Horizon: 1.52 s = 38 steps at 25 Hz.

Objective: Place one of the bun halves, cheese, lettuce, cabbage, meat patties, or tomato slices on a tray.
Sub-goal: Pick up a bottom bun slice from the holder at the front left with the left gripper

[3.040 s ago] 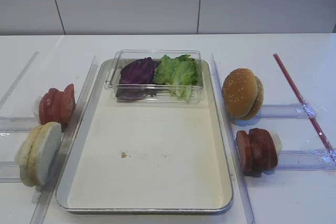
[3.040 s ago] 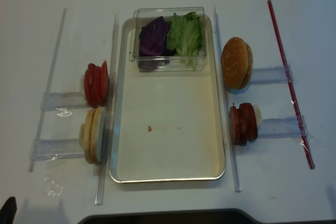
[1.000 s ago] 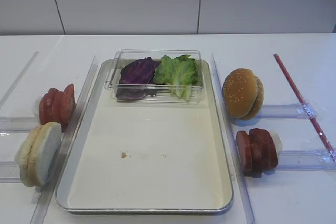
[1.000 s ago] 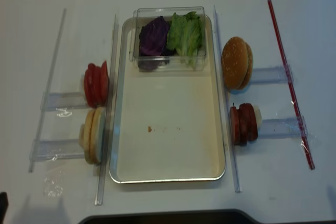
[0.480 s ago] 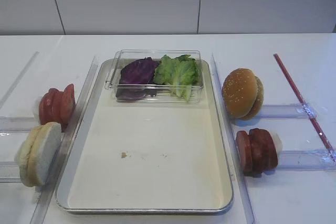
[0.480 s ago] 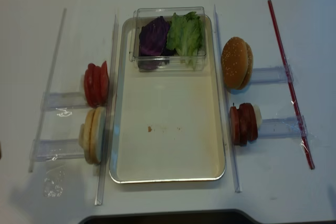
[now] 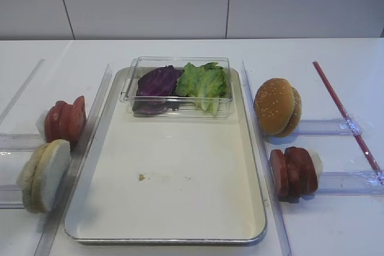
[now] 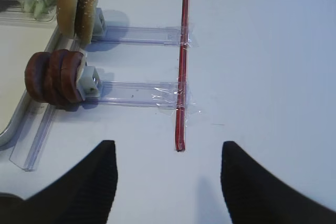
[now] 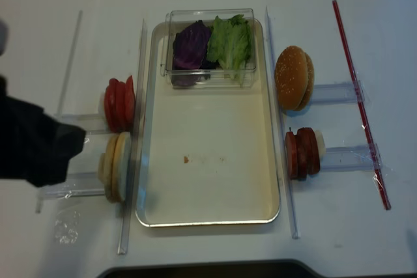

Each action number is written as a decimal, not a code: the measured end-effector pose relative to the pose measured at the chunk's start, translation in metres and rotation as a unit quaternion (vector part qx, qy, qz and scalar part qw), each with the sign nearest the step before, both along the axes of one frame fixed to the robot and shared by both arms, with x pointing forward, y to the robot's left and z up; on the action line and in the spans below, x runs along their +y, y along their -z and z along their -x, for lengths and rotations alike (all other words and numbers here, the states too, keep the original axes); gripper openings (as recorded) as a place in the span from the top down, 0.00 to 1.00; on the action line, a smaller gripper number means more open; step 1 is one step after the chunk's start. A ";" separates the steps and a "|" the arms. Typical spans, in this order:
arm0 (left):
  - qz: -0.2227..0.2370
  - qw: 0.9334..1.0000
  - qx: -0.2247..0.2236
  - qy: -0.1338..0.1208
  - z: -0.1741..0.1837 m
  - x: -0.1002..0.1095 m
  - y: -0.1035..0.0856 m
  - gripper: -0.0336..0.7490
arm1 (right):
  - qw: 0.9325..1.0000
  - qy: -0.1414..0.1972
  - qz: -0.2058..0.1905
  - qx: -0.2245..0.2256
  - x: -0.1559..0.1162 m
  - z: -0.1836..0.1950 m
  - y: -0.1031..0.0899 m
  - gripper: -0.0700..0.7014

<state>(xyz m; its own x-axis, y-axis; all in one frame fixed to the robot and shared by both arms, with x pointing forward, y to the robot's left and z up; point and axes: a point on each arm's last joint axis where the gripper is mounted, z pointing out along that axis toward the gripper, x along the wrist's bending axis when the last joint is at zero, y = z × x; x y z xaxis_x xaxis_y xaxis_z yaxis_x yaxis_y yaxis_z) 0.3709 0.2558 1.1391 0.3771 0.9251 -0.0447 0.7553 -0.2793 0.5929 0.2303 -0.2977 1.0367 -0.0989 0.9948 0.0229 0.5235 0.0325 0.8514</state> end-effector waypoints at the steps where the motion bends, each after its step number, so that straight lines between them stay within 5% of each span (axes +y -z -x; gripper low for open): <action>1: -0.002 1.000 0.007 0.007 -0.006 -0.004 0.000 0.33 | 1.000 0.000 0.000 0.000 0.000 0.000 0.000 0.29; 9: -0.033 0.996 0.072 0.052 -0.051 -0.047 0.009 0.37 | 1.000 0.001 0.001 0.000 0.000 0.000 0.000 0.29; 16: -0.138 0.987 0.085 0.019 -0.064 -0.072 0.030 0.37 | 1.000 0.001 0.001 0.000 0.000 0.000 0.000 0.29; 29: -0.130 0.988 0.079 -0.005 -0.066 -0.079 0.030 0.39 | 1.000 0.001 0.001 0.000 0.000 0.000 0.000 0.29; 38: -0.166 0.978 0.127 -0.003 -0.087 -0.095 0.056 0.41 | 1.000 0.001 0.001 0.000 0.000 0.000 0.000 0.29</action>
<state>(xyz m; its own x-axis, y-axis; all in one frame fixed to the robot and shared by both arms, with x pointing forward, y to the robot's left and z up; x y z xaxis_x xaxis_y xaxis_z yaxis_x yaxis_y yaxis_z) 0.4577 0.1613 1.0828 0.3879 0.9065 0.1668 0.8687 -0.4201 0.2624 0.2304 -0.2979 1.0367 -0.0977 0.9950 0.0209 0.5234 0.0335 0.8514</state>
